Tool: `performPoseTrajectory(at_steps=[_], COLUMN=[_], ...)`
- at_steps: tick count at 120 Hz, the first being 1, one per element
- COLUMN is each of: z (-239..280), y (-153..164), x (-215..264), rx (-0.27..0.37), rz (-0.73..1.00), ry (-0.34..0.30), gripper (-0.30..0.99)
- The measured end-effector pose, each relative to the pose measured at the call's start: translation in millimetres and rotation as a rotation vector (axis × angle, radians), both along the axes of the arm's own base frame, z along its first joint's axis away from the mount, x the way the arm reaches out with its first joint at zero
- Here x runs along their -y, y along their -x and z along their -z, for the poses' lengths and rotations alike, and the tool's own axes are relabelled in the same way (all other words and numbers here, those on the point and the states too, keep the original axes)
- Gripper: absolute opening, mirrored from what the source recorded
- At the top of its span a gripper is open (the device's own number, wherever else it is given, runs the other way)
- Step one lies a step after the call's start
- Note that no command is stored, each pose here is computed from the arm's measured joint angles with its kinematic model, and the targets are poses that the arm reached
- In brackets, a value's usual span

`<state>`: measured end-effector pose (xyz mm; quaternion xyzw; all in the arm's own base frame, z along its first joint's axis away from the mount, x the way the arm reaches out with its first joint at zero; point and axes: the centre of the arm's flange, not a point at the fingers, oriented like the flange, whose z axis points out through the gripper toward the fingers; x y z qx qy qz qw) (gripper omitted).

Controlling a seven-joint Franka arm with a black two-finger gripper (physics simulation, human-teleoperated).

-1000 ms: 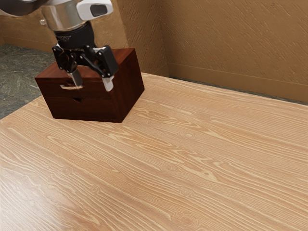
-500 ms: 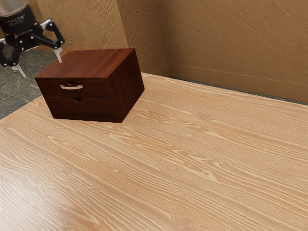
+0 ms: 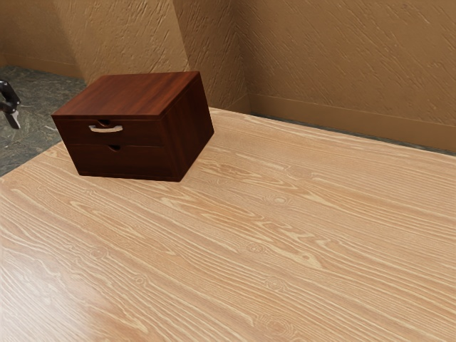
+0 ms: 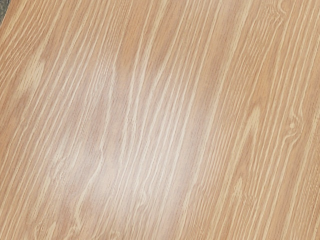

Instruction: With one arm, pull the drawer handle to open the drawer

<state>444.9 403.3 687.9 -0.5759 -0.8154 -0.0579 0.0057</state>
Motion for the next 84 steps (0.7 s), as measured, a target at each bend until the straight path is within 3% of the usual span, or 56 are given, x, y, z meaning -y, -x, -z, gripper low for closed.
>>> performPoseTrajectory(at_steps=[14,50,84], z=[30.3,52.2,71.0], y=[-32.4,-92.9,-127.6], x=[-14.0,-15.2,-2.0], rx=[0.064,0.254,0.338], rz=[-0.038,-0.099,-0.128], ry=[-0.022,-0.113,-0.13], gripper=[0.69,0.69,0.69])
